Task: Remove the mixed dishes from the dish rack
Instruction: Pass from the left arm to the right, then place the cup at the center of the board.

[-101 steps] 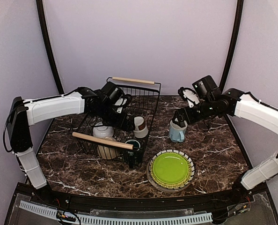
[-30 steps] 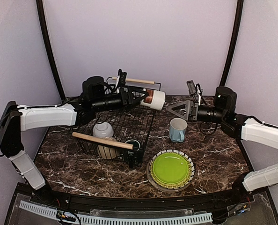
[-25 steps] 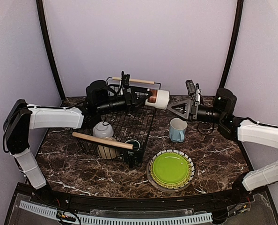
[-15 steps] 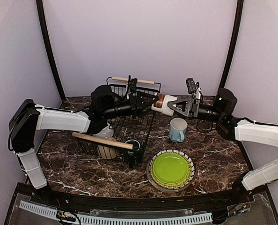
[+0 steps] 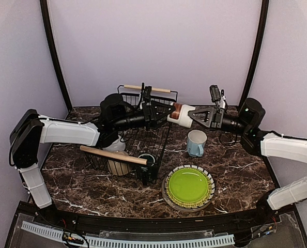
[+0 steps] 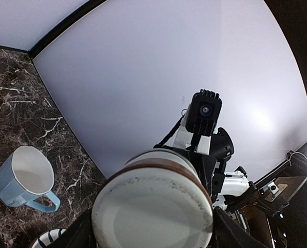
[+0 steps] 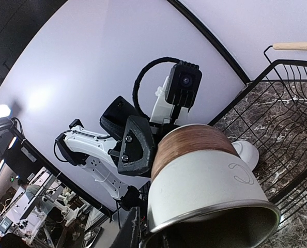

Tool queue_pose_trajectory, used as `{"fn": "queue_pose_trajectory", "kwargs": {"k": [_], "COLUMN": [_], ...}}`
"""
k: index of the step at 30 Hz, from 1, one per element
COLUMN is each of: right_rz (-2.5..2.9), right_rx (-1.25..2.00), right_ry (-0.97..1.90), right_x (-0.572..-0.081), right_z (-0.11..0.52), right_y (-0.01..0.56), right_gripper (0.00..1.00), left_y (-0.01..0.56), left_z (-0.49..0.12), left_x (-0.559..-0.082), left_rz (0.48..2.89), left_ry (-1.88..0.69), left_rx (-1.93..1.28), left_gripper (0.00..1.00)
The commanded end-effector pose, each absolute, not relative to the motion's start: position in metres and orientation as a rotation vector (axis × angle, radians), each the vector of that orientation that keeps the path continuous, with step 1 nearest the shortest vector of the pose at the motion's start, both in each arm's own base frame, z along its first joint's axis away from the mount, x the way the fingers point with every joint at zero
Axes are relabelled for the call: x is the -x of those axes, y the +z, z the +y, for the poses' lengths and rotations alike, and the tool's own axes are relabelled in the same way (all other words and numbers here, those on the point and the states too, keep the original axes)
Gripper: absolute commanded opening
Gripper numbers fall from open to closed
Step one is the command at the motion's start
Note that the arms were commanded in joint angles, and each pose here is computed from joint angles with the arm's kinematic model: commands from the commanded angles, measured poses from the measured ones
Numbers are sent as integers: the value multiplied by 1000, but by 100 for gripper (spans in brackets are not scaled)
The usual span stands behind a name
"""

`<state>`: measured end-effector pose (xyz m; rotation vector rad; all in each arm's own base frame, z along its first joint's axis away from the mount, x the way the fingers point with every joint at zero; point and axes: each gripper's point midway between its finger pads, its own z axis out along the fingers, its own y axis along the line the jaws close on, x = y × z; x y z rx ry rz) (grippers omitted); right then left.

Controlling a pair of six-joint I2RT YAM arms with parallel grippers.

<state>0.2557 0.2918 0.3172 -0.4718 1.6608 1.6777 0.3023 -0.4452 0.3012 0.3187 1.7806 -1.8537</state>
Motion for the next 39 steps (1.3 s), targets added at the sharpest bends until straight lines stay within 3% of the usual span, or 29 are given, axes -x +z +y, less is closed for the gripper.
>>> {"fn": "queue_pose_trajectory", "kwargs": {"k": [1, 4, 6, 9, 14, 21, 34, 39], "right_rz": [1579, 1568, 1564, 1561, 1556, 1590, 2134, 2340], "right_rx": [513, 527, 531, 534, 525, 487, 198, 163], "right_ry": [1700, 1714, 1715, 1702, 1651, 1476, 425, 233], "right_x": [-247, -244, -243, -242, -243, -248, -294, -300], "right_z": [289, 289, 289, 286, 275, 244, 127, 107], "right_y": [331, 333, 334, 335, 339, 342, 261, 219], "right_gripper": [12, 6, 0, 0, 0, 0, 0, 0], "left_y": [311, 307, 304, 304, 311, 314, 312, 308], "left_z": [-445, -445, -444, -441, -430, -403, -374, -376], "left_x": [-293, -293, -294, -294, -297, -310, -323, -324], "left_rz": [1740, 1762, 1781, 1809, 1830, 1865, 1900, 1914], "left_ry": [-1853, -1832, -1800, -1714, -1537, -1388, -1176, -1179], "left_rx": [-387, -396, -407, -438, -492, -459, -443, -440], "left_gripper": [46, 54, 66, 83, 96, 99, 99, 99]}}
